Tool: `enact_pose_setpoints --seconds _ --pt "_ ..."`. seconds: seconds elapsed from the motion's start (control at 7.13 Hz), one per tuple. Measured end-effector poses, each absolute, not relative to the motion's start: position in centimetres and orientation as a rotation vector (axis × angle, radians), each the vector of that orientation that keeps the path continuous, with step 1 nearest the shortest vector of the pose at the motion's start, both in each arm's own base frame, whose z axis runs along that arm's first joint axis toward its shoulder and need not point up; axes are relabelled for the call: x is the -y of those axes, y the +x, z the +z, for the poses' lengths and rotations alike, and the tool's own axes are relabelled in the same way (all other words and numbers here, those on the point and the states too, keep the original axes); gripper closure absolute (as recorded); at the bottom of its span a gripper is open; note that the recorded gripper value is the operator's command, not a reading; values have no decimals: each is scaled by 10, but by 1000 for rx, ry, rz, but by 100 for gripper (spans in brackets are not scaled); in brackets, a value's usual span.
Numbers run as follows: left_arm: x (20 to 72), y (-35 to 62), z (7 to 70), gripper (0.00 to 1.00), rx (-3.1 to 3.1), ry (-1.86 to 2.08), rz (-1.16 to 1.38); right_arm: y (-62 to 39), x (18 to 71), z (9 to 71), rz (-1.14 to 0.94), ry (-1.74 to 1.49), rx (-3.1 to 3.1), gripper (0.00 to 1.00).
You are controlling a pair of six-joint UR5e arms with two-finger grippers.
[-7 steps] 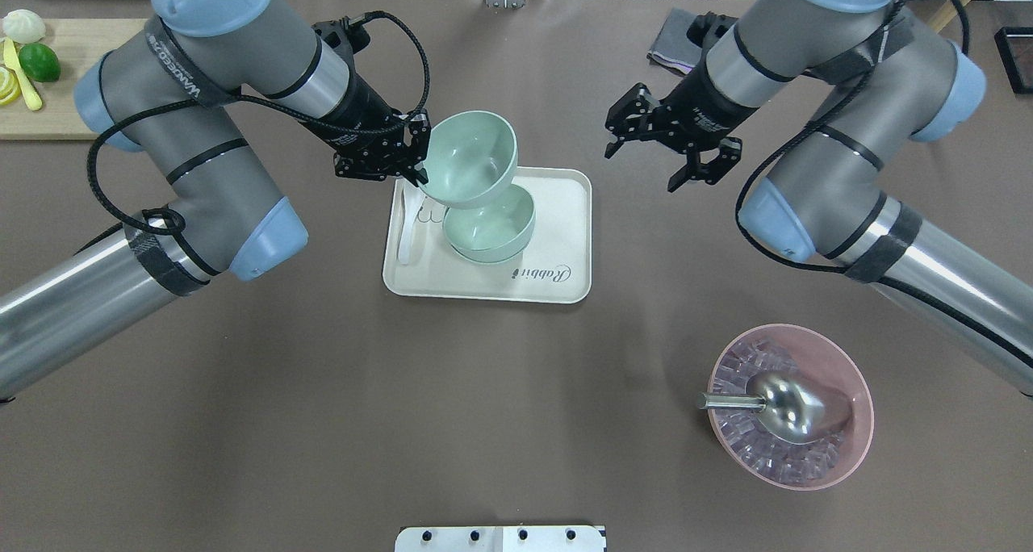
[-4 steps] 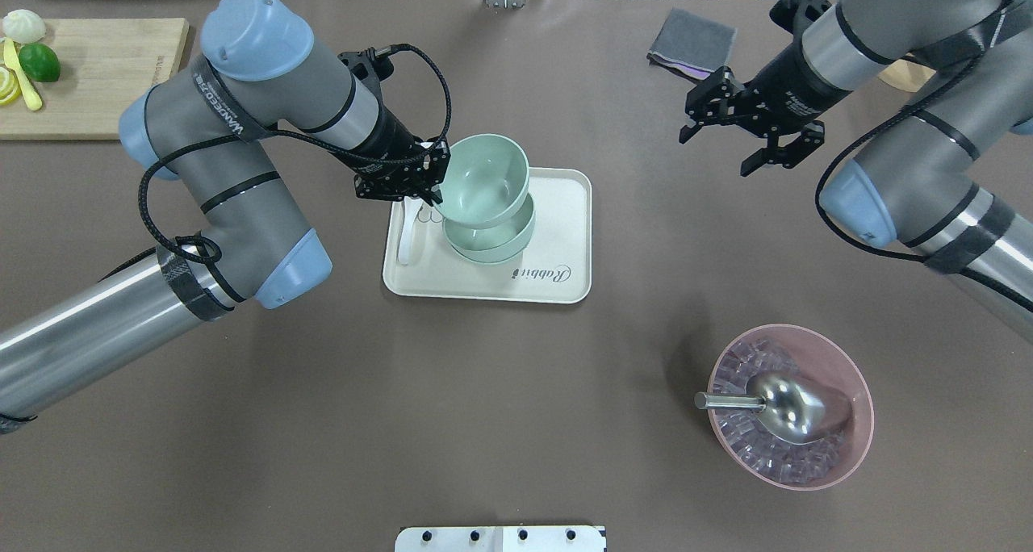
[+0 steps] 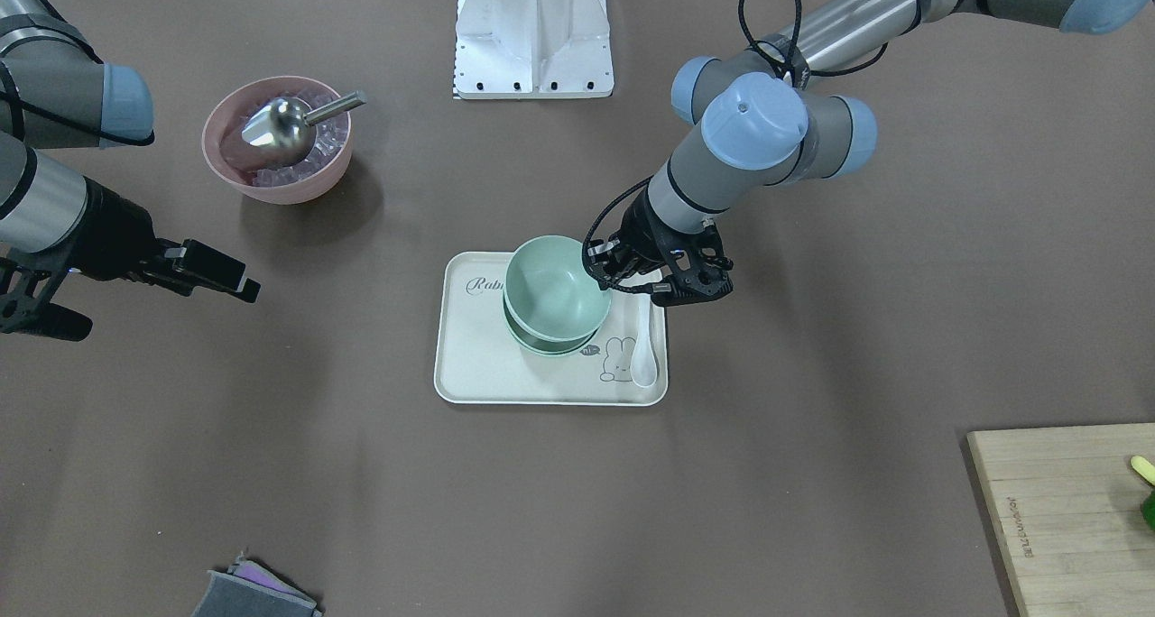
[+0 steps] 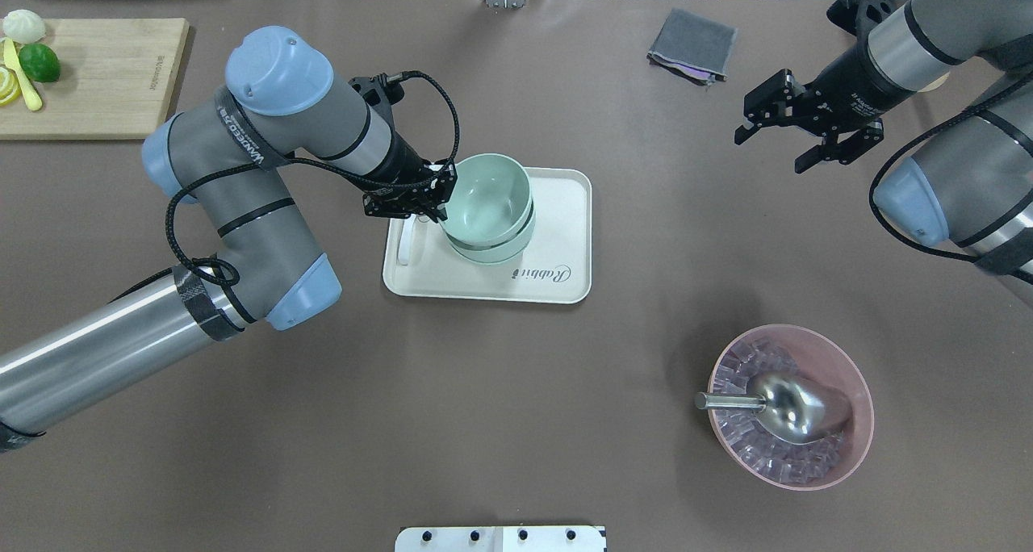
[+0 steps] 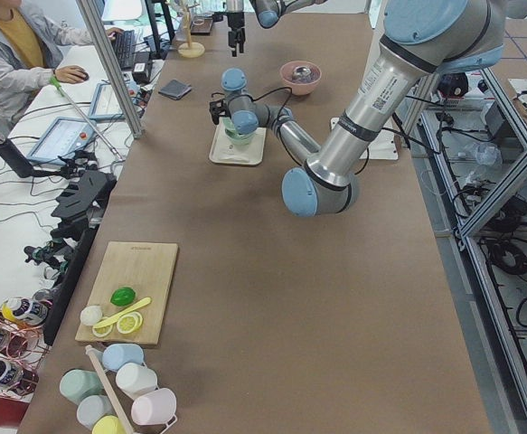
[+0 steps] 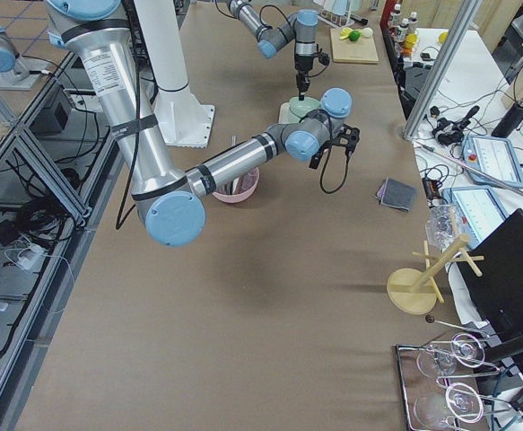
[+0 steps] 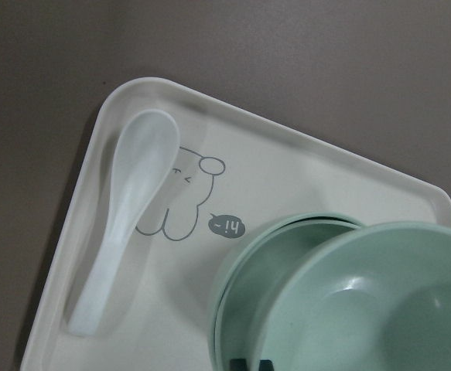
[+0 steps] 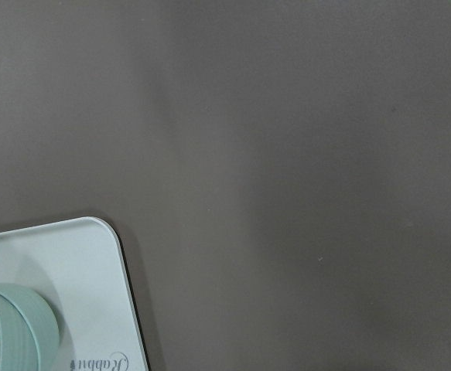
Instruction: Stack green bowls together
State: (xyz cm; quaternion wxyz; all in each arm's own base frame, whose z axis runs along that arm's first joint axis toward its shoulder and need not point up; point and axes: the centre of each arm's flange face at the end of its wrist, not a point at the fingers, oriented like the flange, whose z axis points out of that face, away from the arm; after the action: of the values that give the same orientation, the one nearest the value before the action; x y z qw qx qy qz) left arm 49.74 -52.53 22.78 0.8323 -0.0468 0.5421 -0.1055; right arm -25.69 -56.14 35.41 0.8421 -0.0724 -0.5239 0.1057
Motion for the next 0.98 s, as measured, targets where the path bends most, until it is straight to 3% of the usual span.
enact_pose_setpoints --seconds 0.14,0.56,0.98 --pt "530 502 237 2 -1154 -85 -225 -257 561 354 222 -152 1107 0" --pt "537 498 237 2 -1182 -31 -240 -251 561 350 225 -144 1113 0" --pt "546 385 271 2 -1201 38 -236 -196 580 351 252 -73 1097 0"
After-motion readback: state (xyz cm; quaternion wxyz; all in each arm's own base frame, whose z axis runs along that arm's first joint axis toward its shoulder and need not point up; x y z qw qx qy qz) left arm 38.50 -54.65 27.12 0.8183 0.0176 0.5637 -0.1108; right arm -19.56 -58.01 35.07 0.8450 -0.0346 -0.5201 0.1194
